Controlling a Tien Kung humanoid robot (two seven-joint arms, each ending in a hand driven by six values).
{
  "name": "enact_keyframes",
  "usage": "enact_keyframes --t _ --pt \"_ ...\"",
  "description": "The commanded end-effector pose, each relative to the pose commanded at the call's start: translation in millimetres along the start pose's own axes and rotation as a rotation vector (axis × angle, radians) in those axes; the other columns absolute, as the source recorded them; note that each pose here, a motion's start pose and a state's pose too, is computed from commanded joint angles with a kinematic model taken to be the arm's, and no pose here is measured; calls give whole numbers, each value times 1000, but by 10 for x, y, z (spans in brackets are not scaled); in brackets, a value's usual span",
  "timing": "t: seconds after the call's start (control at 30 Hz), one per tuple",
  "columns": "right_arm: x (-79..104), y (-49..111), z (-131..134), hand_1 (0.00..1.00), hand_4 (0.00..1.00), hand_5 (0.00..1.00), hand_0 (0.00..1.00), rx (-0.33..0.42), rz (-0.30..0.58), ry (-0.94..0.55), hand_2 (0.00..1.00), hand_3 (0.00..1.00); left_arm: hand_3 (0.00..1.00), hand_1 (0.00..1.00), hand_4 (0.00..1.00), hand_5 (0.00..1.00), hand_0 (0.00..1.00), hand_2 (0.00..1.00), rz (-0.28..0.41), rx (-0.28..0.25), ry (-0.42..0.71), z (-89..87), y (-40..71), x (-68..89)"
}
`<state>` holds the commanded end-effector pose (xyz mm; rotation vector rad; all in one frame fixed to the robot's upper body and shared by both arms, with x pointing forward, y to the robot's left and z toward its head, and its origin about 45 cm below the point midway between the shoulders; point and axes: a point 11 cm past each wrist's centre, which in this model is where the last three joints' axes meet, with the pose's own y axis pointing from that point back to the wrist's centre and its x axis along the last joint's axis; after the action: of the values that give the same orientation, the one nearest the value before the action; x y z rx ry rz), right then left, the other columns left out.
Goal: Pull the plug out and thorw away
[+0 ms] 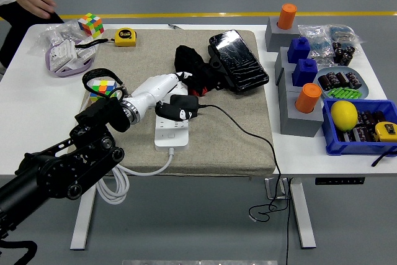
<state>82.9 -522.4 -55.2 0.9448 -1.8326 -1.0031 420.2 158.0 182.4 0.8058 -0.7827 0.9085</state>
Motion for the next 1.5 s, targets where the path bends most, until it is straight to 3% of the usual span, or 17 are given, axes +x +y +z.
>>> enact_keyframes --t 0.07,0.1,0.27,0.3,0.47,0.5,0.67,0.7,0.83,0.87,0.9,1.23,1.33,1.5 --pt "-2 0 1 645 971 492 568 0 0 -2 670 569 869 838 892 280 779 828 -6 9 -1 -10 -24 -9" --pt "-3 -1 3 645 971 491 570 -1 0 -2 670 569 836 791 881 267 731 770 -10 15 -2 -20 -38 -15" --pt "-1 -1 8 645 971 491 570 -1 0 -6 670 569 836 791 881 267 731 770 -25 44 0 -67 -97 -61" --pt "1 -1 9 645 971 491 569 -2 0 -6 670 569 691 712 824 190 639 643 -26 50 2 -80 -103 -71" --pt "-3 -1 11 645 971 491 569 -1 -1 -5 670 569 691 712 824 190 639 643 -32 72 19 -133 -125 -114" --pt "-4 -1 11 645 972 491 569 -1 -1 -6 669 568 590 639 741 86 574 558 -31 73 22 -138 -127 -116" --pt "-4 -1 5 645 972 491 569 0 -1 -4 669 568 590 639 741 86 574 558 -43 104 18 -200 -152 -122" --pt "-4 0 0 645 972 491 569 1 -1 -5 670 569 550 524 709 2 471 506 -51 113 18 -216 -152 -129" --pt "-3 -1 1 645 972 491 569 1 -1 -7 670 569 550 524 709 2 471 506 -43 116 20 -225 -151 -122" --pt "-1 0 1 645 972 491 569 0 0 -7 670 569 550 524 709 2 471 506 -39 111 20 -220 -152 -118" --pt "3 0 0 645 972 492 569 1 1 -9 670 569 548 464 732 2 367 468 -34 104 20 -210 -153 -114" --pt "-5 -1 15 645 972 491 568 -1 -2 -7 669 569 536 437 713 2 338 445 29 7 28 -7 -147 -11" --pt "-2 0 17 645 972 491 568 -1 -2 -7 669 569 533 434 718 2 335 442 43 -44 36 134 -135 -1" --pt "-10 -1 14 645 972 491 567 -1 -4 -6 669 569 539 438 730 2 348 444 13 -124 55 397 -117 -178"
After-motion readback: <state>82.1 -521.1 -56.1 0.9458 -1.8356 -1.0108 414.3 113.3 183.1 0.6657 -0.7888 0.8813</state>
